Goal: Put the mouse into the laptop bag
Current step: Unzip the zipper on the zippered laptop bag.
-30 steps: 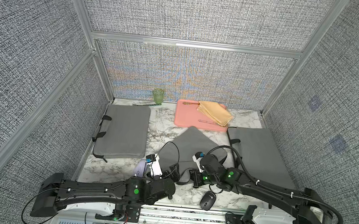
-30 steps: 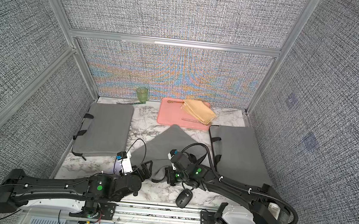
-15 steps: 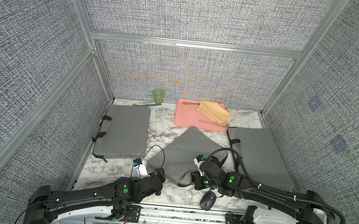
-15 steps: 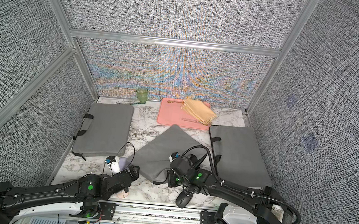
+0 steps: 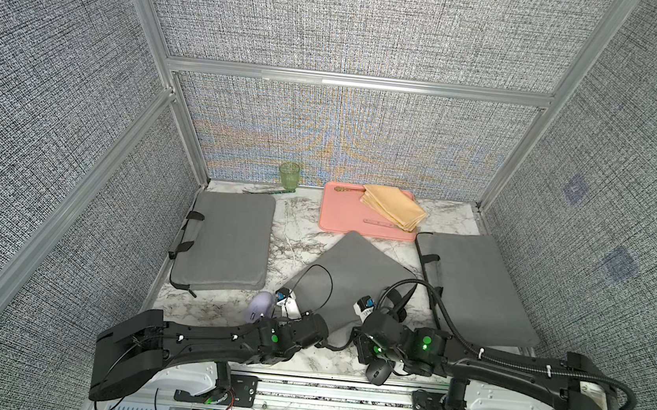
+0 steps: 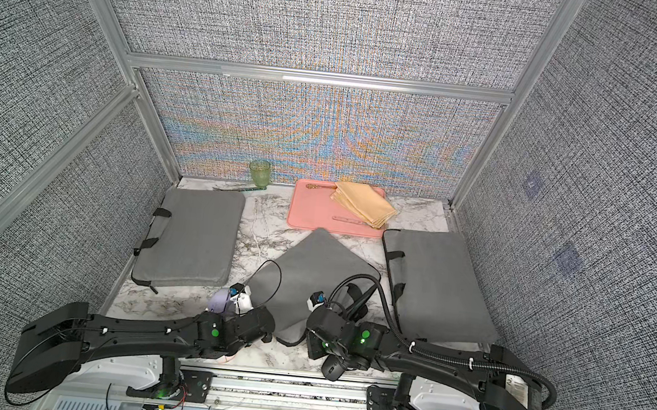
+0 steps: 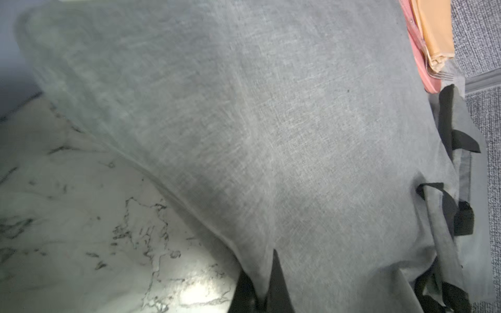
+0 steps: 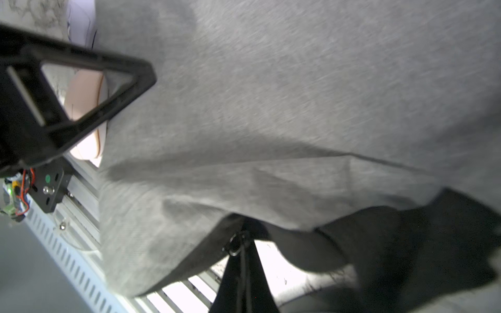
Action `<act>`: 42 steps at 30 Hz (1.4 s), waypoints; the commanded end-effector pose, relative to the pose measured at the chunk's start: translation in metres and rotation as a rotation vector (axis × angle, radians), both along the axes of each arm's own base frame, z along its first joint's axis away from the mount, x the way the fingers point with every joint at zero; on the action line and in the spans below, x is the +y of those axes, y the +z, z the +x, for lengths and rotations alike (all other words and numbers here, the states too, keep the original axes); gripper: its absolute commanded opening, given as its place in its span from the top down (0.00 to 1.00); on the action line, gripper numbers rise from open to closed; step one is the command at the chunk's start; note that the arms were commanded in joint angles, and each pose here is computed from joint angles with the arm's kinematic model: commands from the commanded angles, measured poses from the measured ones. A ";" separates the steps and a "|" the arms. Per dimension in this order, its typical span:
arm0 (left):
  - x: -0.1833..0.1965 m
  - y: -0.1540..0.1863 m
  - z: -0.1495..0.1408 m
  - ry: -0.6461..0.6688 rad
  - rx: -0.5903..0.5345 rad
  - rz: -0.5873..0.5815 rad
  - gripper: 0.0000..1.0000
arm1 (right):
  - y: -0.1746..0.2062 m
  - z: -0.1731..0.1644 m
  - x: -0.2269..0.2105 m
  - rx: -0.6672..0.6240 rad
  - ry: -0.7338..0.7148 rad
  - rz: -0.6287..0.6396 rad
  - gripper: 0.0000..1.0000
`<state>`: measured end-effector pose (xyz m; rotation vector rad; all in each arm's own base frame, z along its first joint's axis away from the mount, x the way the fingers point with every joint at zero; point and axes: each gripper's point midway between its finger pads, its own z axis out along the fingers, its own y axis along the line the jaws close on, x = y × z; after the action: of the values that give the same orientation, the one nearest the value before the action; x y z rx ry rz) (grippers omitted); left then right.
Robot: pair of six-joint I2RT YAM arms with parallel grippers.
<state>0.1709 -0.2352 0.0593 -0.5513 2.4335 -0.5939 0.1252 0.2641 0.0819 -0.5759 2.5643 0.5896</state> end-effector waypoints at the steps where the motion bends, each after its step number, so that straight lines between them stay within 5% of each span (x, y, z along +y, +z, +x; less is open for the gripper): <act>1: -0.018 0.021 0.015 0.031 -0.060 -0.068 1.00 | 0.001 -0.007 -0.002 -0.027 0.011 -0.027 1.00; 10: -0.020 0.031 0.022 0.068 -0.093 -0.073 1.00 | 0.009 -0.052 0.043 -0.027 0.197 -0.010 1.00; 21: -0.009 0.038 0.027 0.099 -0.127 -0.072 1.00 | 0.003 -0.075 0.078 0.015 0.247 0.012 1.00; 26: 0.012 0.039 0.022 0.163 -0.108 -0.077 1.00 | 0.005 -0.051 0.056 -0.054 0.113 -0.040 1.00; 37: 0.078 0.108 0.020 0.188 -0.324 -0.120 1.00 | -0.027 -0.021 0.087 -0.013 0.073 -0.021 1.00; 42: 0.087 0.100 0.015 0.182 -0.315 -0.141 1.00 | -0.046 0.006 0.082 0.021 0.006 -0.048 1.00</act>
<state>0.1811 -0.1505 0.1527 -0.6623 2.0890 -0.7100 0.1202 0.3555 0.0442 -0.6255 2.5788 0.5925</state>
